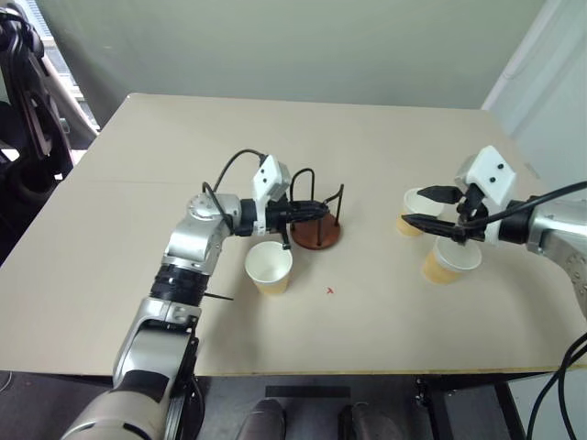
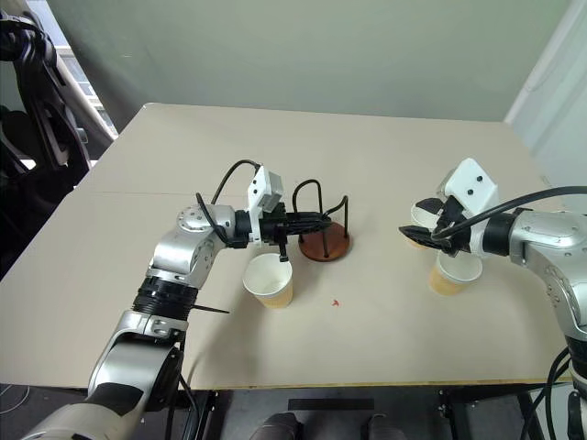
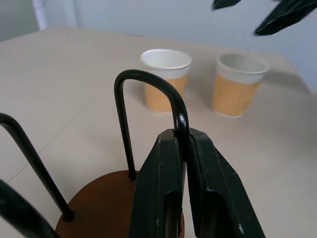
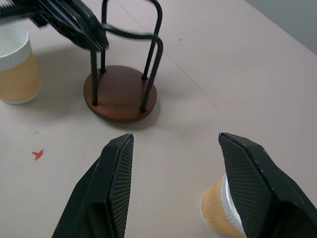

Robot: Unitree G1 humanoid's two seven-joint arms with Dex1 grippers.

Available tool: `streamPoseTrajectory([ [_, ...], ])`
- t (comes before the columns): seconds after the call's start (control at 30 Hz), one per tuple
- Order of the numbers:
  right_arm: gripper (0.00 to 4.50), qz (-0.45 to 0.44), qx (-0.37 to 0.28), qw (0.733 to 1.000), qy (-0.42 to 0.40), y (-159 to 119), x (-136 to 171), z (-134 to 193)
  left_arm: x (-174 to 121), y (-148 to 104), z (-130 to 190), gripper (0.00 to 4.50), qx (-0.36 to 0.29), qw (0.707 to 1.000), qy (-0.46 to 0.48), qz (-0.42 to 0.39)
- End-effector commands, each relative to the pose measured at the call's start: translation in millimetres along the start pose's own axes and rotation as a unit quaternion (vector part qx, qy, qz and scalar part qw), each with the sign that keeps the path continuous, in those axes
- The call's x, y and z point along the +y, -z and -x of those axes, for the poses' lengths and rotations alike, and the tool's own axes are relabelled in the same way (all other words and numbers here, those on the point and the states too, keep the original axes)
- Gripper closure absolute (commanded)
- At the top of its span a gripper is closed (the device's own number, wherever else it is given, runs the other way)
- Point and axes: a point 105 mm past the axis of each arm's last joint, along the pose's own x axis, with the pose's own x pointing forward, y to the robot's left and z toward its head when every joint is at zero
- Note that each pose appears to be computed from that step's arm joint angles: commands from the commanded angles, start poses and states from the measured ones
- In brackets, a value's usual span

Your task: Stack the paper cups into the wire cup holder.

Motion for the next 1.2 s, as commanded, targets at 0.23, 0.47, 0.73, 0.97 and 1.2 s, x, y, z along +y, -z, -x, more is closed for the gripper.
streamPoseTrajectory([
  [0.23,1.77,0.018,-0.001,1.000,0.009,-7.4,1.2,16.5,-25.1,-23.0,-17.0,4.47,-0.015,0.996,0.073,-0.043],
  [0.47,1.77,0.012,-0.011,1.000,-0.013,-15.5,10.7,30.5,-35.8,-26.2,-27.9,4.47,-0.014,0.992,0.114,-0.053],
  [0.73,1.77,0.002,-0.009,1.000,-0.020,-27.3,12.6,50.0,-44.1,-22.8,-38.7,4.47,-0.001,0.985,0.160,-0.064],
  [0.97,1.77,0.004,-0.004,1.000,-0.021,-27.8,19.0,50.3,-51.7,-18.8,-45.3,4.47,0.008,0.979,0.193,-0.060],
  [1.2,1.77,0.002,-0.001,1.000,-0.021,-26.1,20.5,48.5,-56.6,-6.8,-41.7,4.47,0.028,0.976,0.211,-0.049],
])
